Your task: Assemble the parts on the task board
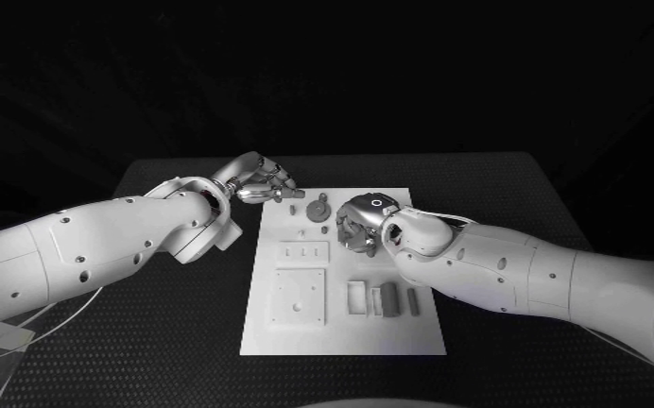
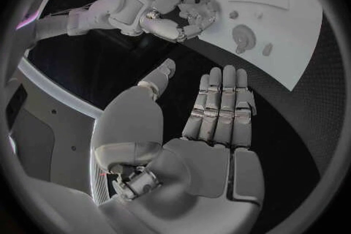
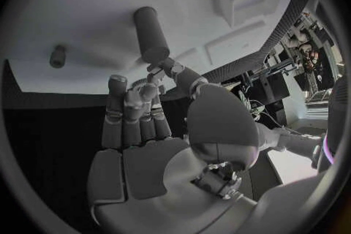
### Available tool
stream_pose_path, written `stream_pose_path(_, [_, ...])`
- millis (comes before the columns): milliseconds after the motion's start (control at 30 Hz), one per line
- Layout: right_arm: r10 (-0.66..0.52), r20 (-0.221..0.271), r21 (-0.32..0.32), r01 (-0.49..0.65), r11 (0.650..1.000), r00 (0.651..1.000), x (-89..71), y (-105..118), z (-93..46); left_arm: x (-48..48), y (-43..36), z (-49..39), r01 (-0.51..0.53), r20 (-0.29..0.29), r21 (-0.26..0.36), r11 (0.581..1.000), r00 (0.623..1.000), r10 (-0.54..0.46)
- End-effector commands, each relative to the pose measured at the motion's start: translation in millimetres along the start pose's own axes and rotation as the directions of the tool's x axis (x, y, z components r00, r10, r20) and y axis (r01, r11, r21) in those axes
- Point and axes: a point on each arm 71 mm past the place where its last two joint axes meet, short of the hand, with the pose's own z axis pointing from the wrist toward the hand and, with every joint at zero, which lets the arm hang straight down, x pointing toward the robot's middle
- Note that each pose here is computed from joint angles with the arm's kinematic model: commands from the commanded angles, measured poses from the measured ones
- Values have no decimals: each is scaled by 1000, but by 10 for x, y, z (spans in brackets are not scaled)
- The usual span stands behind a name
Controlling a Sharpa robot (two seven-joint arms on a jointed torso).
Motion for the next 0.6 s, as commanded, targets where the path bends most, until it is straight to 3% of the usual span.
stream_pose_path(33, [30,80,-8,-29,1000,996,-82,33,-24,14,125,-8,97,-26,-178,979,994,-104])
stream_pose_path(133, [42,107,-16,-41,999,993,-150,36,-55,63,203,-22,217,-60,-306,927,967,-246])
stream_pose_path(200, [57,119,-20,-55,998,991,-216,32,-70,73,224,-20,370,-1,-356,858,918,-396])
stream_pose_path(367, [81,148,-38,-76,996,986,-350,51,-128,85,248,-12,356,-21,-383,852,919,-394])
stream_pose_path(500, [93,168,-51,-85,995,981,-477,70,-181,140,251,4,283,-94,-412,866,932,-350])
stream_pose_path(600, [104,184,-59,-94,994,978,-553,85,-223,194,238,21,270,-111,-422,865,932,-345])
